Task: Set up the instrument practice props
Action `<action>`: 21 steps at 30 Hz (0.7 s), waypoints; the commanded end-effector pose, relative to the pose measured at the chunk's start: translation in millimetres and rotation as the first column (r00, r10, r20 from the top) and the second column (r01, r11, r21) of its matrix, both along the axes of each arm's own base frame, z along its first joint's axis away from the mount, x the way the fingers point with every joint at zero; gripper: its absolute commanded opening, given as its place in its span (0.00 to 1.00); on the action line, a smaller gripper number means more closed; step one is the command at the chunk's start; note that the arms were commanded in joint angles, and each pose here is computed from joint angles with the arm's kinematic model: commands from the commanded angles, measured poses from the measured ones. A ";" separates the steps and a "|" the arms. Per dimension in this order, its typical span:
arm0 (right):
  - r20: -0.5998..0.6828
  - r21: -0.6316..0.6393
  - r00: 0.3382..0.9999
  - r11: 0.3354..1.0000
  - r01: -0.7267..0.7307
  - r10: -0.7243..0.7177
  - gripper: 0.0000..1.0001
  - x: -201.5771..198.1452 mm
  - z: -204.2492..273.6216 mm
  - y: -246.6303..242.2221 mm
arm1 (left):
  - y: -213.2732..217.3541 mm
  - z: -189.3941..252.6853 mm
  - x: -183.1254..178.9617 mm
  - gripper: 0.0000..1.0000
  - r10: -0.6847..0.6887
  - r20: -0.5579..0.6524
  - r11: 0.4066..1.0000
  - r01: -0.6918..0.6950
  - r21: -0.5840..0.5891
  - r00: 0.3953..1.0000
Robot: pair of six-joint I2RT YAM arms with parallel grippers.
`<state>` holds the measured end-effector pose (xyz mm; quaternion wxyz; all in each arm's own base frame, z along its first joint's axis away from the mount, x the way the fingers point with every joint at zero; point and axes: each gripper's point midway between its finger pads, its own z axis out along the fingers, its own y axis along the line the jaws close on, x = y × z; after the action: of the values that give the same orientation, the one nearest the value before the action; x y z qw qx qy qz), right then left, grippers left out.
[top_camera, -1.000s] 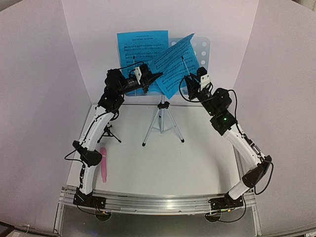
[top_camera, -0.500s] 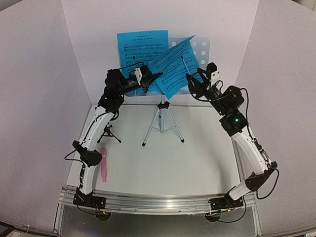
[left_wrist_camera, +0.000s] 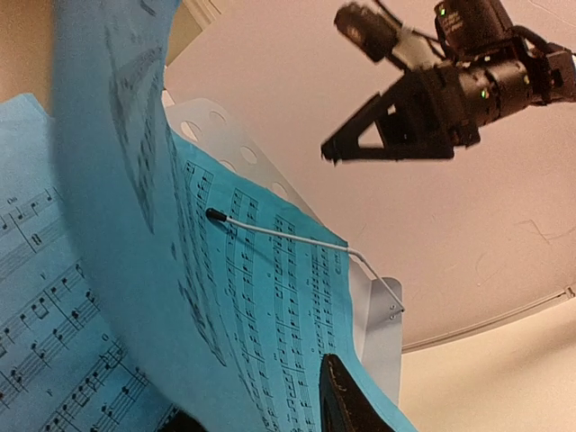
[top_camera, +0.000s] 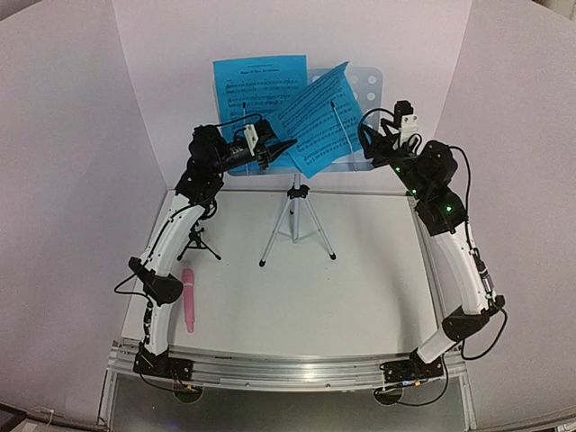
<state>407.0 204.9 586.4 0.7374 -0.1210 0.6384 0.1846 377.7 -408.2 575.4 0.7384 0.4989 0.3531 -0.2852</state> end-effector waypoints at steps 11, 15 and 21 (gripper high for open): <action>-0.313 0.242 0.927 0.961 -0.134 0.208 0.54 9.5 -49.4 -43.9 | 28.1 49.7 -29.3 0.08 0.035 0.072 0.996 -0.029 -0.082 0.997; -0.308 0.266 0.912 0.944 -0.193 0.273 0.52 10.3 -43.6 -37.9 | 26.0 47.1 -24.4 0.02 0.048 0.068 0.995 -0.042 -0.087 0.997; -0.314 0.328 0.876 0.908 -0.262 0.366 0.51 11.1 -37.2 -30.9 | 26.4 49.3 -24.6 0.00 0.051 0.087 0.995 -0.043 -0.094 0.995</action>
<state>422.1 162.8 541.3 0.5986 -0.0696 0.7133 0.3579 368.9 -394.9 597.2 0.7566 0.4806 0.3485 -0.2741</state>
